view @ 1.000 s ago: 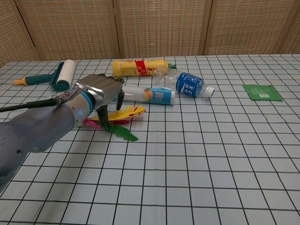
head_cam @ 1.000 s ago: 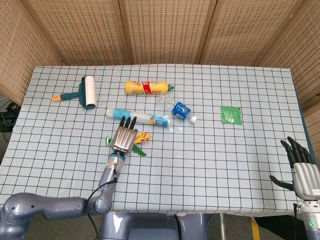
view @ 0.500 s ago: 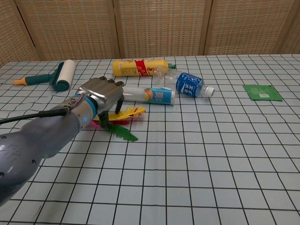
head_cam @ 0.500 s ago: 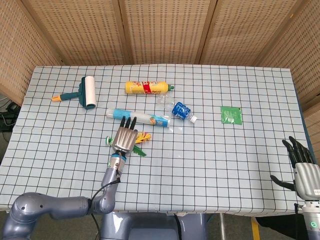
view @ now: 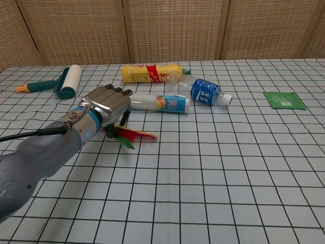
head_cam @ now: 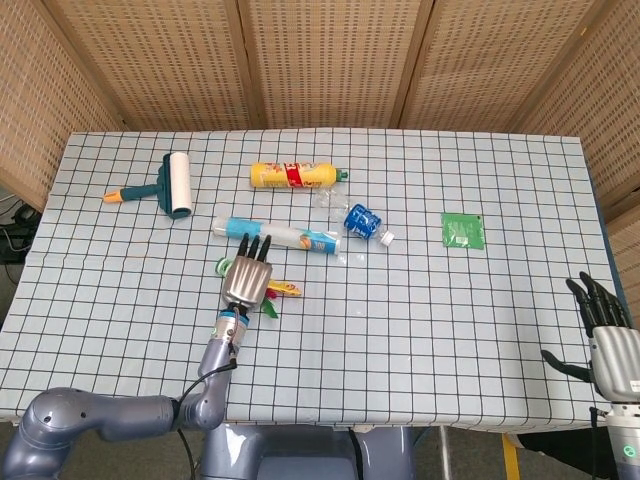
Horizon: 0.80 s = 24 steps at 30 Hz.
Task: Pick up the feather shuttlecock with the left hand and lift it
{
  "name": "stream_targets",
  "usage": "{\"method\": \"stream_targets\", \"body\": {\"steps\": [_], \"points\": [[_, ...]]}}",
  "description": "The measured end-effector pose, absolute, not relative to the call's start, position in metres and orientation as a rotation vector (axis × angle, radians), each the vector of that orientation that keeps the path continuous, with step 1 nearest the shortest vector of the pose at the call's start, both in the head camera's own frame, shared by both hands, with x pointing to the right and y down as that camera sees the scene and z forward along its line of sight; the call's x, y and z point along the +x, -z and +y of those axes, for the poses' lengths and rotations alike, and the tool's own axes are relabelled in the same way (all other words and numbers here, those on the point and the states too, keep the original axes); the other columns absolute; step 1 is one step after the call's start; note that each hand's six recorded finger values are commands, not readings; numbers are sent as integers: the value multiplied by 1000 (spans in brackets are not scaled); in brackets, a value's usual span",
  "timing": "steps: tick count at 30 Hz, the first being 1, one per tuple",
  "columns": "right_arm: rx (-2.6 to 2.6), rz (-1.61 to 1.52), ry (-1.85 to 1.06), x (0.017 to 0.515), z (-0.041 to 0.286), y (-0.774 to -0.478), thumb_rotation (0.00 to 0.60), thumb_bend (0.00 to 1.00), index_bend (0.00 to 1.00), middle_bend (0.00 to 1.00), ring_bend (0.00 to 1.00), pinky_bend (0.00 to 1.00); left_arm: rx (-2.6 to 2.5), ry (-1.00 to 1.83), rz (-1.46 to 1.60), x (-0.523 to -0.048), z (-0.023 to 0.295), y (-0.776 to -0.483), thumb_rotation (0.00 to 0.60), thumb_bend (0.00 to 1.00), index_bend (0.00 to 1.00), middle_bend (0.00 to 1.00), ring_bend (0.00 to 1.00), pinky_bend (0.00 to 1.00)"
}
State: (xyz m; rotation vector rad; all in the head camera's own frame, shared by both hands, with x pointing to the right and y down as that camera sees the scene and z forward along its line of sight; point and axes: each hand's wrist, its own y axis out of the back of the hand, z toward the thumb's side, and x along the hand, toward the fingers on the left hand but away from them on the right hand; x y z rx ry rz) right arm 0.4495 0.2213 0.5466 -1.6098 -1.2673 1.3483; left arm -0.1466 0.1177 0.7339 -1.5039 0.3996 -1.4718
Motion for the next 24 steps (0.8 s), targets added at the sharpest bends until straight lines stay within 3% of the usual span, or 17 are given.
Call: {"method": "stream_targets", "body": {"steps": [13, 24], "points": [[-1609, -1275, -1329, 449, 221, -543, 600, 76, 35, 0, 0, 146, -1540, 1398, 525, -154, 105, -698, 600, 506, 656, 0, 0, 0], [-1602, -1255, -1323, 445, 223, -542, 600, 77, 35, 0, 0, 146, -1751, 1313, 805, -175, 105, -664, 600, 503, 669, 0, 0, 0]]}}
